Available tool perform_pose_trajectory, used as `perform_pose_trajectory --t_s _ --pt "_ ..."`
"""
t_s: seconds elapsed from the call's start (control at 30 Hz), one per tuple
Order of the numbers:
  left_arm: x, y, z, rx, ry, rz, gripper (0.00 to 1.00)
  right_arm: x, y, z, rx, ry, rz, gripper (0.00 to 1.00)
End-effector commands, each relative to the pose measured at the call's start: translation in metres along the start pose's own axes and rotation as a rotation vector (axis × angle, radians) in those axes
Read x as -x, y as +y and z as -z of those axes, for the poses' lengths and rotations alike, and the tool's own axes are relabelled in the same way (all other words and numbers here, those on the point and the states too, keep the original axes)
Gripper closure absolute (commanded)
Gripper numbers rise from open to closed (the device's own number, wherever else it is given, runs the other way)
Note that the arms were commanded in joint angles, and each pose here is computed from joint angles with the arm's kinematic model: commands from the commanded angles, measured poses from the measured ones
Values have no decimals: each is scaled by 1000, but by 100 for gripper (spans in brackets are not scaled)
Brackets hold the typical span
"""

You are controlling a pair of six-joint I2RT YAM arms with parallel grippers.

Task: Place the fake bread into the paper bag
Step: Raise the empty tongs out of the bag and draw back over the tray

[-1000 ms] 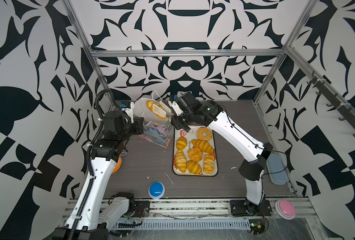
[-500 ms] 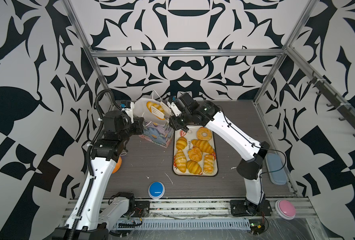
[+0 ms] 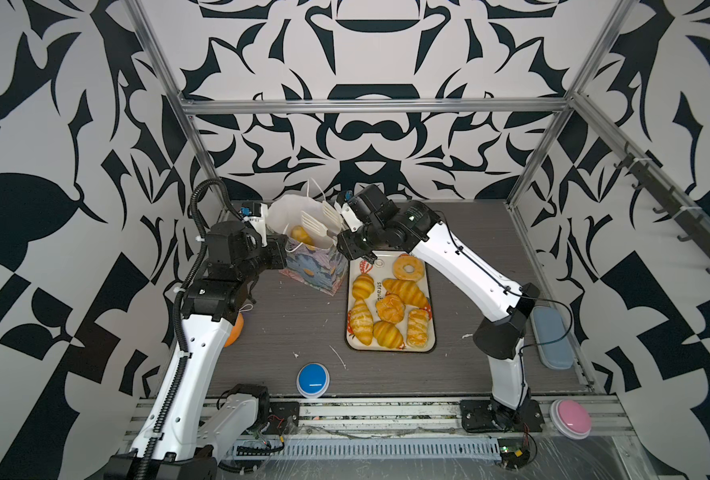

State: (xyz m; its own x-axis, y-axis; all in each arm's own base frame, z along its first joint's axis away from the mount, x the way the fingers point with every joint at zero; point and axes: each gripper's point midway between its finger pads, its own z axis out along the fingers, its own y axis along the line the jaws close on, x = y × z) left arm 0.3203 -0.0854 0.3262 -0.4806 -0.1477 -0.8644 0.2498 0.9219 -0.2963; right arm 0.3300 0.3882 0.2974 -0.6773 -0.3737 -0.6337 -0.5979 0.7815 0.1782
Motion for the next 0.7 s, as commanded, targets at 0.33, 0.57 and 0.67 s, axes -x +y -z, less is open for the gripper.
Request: perform_pose_trajectory --t_s 0.33,0.57,0.67 --pt "-8 4 -1 14 25 2 91 30 3 75 17 -193 -2 48" --pt "-8 5 -1 17 22 1 91 22 -6 91 -17 -207 13 48" --pt "-8 4 -1 16 22 0 91 17 -11 98 -43 -216 24 48"
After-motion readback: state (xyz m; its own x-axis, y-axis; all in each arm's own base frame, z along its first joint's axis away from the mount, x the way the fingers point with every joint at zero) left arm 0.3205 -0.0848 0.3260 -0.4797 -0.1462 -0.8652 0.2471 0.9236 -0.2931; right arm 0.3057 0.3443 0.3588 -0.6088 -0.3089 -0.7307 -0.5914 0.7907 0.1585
